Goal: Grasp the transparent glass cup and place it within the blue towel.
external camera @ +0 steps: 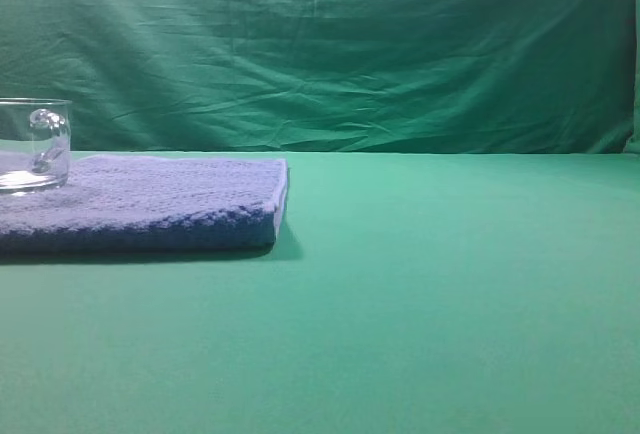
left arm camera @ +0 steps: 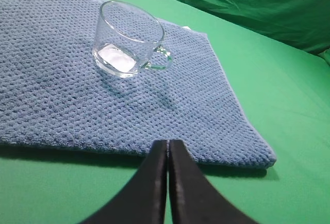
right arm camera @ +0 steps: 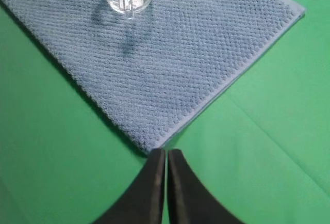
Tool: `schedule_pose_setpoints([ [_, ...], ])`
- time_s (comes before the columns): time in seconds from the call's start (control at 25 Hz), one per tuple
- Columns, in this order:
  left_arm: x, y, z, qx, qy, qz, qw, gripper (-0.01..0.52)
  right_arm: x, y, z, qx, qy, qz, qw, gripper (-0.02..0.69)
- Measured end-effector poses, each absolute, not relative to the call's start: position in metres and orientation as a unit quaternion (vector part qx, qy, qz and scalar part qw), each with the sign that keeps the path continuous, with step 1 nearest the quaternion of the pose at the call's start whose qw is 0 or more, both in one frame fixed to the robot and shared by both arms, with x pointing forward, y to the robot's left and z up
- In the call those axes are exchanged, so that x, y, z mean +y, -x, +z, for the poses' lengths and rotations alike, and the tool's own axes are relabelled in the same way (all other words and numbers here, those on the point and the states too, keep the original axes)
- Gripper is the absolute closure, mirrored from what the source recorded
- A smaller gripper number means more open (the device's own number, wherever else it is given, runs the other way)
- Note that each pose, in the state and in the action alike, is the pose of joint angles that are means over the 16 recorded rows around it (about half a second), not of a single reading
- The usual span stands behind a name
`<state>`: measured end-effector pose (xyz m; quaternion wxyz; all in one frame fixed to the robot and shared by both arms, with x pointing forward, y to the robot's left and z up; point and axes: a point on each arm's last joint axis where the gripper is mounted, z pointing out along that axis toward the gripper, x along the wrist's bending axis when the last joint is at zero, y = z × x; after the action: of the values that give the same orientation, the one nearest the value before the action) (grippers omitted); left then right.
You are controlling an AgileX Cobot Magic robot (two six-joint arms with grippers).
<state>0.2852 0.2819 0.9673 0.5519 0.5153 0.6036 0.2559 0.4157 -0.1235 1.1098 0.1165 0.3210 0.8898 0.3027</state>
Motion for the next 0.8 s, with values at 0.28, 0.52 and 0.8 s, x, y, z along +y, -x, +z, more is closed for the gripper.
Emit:
schedule_pose_setpoints([
  [0.28,0.282,-0.285,0.967,0.604,-0.515,0.256,0.552,0.514,-0.143,-0.401,1.104,0.887,-0.347,0.279,0.121,0.665],
  [0.52,0.282,-0.285,0.967,0.604,-0.515,0.256,0.552,0.514,-0.158,-0.395,1.114,0.866,-0.38,0.288,0.154,0.665],
  [0.8,0.282,-0.285,0.967,0.604,-0.515,0.256,0.552,0.514,-0.19,-0.378,1.137,0.809,-0.403,0.365,0.223,0.665],
])
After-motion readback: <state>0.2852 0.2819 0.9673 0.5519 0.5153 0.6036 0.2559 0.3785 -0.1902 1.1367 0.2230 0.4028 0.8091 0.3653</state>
